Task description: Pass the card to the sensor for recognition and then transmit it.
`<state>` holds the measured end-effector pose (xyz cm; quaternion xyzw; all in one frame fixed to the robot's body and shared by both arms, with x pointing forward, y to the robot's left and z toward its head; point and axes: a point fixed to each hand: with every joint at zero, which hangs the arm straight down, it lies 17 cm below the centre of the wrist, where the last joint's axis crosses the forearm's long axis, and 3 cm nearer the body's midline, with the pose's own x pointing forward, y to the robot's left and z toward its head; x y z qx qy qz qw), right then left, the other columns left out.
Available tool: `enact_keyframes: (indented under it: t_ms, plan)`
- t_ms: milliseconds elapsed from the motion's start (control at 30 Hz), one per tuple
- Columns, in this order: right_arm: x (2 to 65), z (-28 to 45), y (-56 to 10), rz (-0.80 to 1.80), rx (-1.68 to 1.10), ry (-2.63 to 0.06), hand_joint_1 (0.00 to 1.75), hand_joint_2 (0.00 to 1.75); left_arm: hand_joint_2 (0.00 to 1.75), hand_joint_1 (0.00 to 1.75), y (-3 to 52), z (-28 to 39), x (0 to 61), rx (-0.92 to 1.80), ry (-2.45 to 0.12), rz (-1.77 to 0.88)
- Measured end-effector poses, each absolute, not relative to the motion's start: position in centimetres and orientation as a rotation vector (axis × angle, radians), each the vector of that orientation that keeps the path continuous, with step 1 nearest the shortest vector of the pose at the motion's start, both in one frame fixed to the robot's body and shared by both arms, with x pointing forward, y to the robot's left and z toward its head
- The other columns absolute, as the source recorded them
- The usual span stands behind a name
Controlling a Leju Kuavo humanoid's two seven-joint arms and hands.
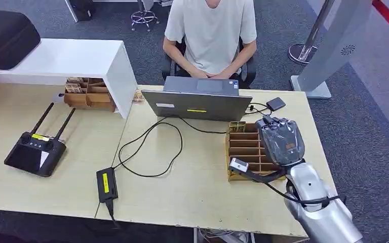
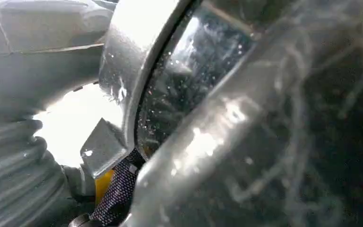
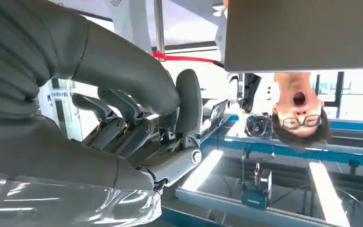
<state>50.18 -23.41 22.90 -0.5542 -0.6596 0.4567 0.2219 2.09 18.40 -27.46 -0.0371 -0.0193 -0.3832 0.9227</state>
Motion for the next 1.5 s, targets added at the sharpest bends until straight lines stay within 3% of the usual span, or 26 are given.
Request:
enact_keyframes:
  t_ms: [733, 967, 1133, 1167, 1500]
  plan:
    - [50.0, 22.9, -24.4, 1.301, -1.551, -1.797, 1.75, 1.75, 1.75, 0.00, 18.4, -27.5, 2.1, -0.076, -0.037, -0.784]
    - [51.2, 20.4, -28.7, 1.425, -1.482, -1.588, 1.75, 1.75, 1.75, 0.00, 18.4, -27.5, 2.0, -0.078, -0.034, -0.759]
    - [50.7, 22.6, -31.3, 1.469, -1.502, -1.569, 1.75, 1.75, 1.75, 0.00, 18.4, -27.5, 2.0, -0.078, -0.033, -0.744]
    - [50.5, 23.0, -31.5, 1.474, -1.512, -1.571, 0.00, 1.75, 1.75, 0.00, 18.3, -27.5, 2.0, -0.078, -0.033, -0.744]
    - [49.6, 25.1, -32.2, 1.495, -1.570, -1.588, 0.00, 1.75, 1.75, 0.00, 18.5, -27.6, 2.3, -0.064, -0.062, -0.737]
